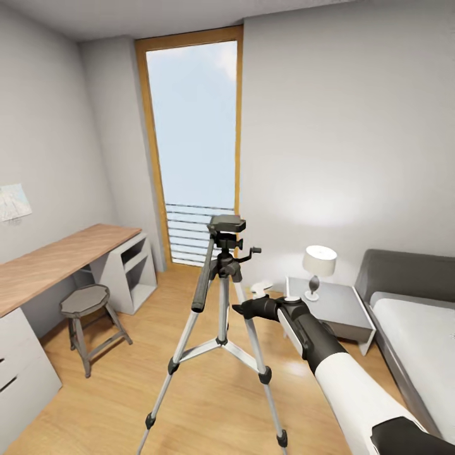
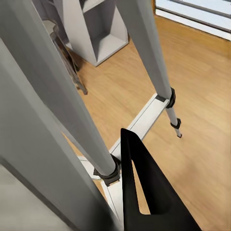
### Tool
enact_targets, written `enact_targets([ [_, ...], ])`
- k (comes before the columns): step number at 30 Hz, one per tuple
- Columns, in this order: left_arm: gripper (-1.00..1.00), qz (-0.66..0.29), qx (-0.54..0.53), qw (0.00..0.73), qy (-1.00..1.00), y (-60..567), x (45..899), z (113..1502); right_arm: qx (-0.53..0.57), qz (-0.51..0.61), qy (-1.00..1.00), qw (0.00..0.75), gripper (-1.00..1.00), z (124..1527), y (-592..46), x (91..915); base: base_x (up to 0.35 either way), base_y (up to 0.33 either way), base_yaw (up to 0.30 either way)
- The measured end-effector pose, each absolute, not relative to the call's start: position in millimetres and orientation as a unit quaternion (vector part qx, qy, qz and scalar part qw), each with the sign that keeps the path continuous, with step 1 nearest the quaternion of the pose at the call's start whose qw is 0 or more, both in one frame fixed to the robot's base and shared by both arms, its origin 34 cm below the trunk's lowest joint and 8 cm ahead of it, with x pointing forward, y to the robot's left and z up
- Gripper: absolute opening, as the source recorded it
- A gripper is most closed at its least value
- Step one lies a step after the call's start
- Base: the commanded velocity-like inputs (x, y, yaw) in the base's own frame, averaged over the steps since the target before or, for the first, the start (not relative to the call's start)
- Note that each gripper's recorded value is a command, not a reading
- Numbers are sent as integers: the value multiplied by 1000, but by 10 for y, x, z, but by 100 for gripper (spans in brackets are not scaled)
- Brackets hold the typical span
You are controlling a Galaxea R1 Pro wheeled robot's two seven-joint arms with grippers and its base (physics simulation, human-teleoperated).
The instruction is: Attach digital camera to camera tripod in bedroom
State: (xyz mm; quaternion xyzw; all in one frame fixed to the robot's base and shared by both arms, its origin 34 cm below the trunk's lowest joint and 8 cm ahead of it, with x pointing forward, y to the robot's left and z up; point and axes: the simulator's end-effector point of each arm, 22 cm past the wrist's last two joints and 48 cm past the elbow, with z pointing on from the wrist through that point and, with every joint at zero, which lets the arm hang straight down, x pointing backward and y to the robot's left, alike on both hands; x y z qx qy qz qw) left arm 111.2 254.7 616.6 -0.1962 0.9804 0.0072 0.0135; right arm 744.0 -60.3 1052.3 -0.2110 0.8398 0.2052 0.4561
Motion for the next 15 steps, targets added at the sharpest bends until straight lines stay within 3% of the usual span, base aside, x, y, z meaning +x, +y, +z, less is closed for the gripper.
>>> enact_targets([
  [15, 100, 7, -193, 14, 981, 2545, 1114, 6166, -211, 204, 840, 457, -100, 10522, -606, 7442, -1, -255, 0],
])
